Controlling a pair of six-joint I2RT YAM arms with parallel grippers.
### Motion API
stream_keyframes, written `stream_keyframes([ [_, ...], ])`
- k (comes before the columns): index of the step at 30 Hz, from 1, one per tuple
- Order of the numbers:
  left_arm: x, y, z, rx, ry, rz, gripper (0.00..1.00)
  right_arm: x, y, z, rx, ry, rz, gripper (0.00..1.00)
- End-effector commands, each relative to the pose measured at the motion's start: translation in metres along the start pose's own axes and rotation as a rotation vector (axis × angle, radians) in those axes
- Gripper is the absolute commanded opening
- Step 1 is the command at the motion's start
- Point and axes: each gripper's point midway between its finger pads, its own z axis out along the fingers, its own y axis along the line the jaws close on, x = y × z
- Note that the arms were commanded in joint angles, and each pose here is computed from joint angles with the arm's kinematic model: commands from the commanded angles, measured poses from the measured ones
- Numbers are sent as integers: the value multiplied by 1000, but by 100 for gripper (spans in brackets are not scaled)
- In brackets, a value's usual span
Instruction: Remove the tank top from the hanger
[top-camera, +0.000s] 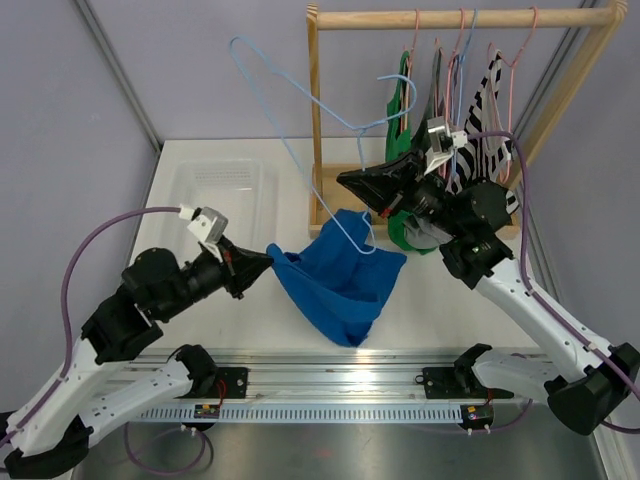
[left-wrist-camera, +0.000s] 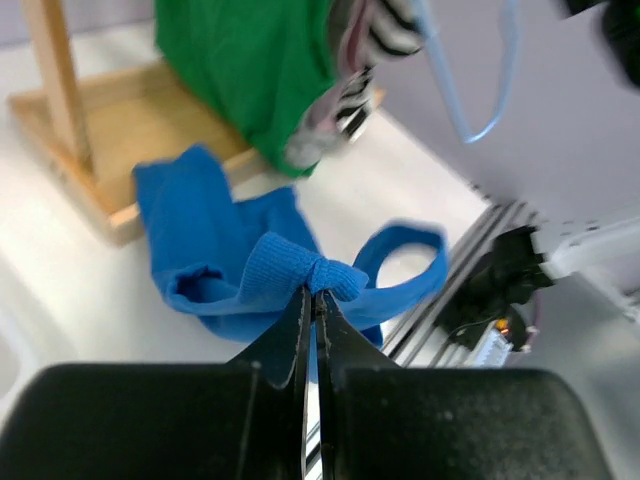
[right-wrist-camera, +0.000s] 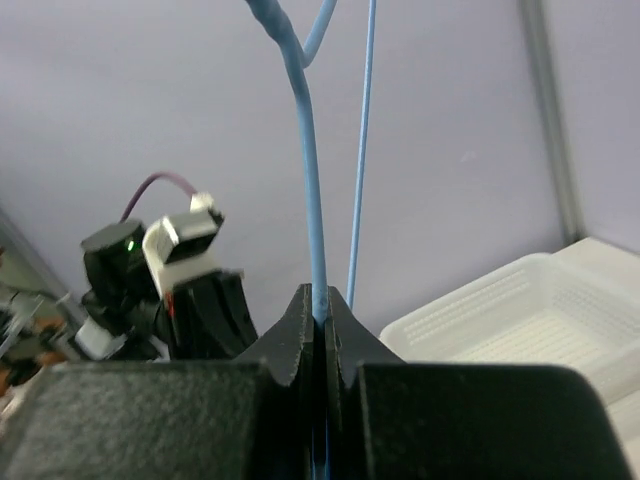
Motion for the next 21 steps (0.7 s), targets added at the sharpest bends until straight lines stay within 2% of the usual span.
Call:
stream_keyframes([
  [1, 22, 37, 7, -197, 134, 28, 0, -94, 27, 0, 23, -351, -156, 0],
  [3, 29, 64, 4, -351, 164, 25, 0, -116, 20, -5, 126, -401, -195, 0],
  [4, 32, 70, 6, -394, 179, 14, 0, -103, -7, -7, 273, -317, -163, 0],
  [6, 37, 74, 7, -415, 204, 14, 0, -110, -13, -12, 373, -262, -182, 0],
  [7, 42, 74, 8, -405, 219, 16, 0, -91, -28, -19, 452, -173, -162, 0],
  [8, 43, 71, 10, -385, 218, 14, 0, -89, -29, -24, 477, -149, -166, 0],
  [11, 47, 73, 9, -389, 211, 16, 8, -64, -48, -53, 640, 3, -161, 0],
  [15, 53, 75, 7, -394, 228, 21, 32, -49, -58, -88, 797, 96, -151, 0],
  [16, 54, 76, 6, -392, 231, 29, 54, -42, -60, -99, 839, 133, -143, 0],
  [19, 53, 77, 6, -392, 218, 38, 81, -38, -66, -107, 901, 183, -136, 0],
  [21, 53, 75, 7, -377, 204, 41, 93, -45, -72, -104, 932, 189, -154, 0],
])
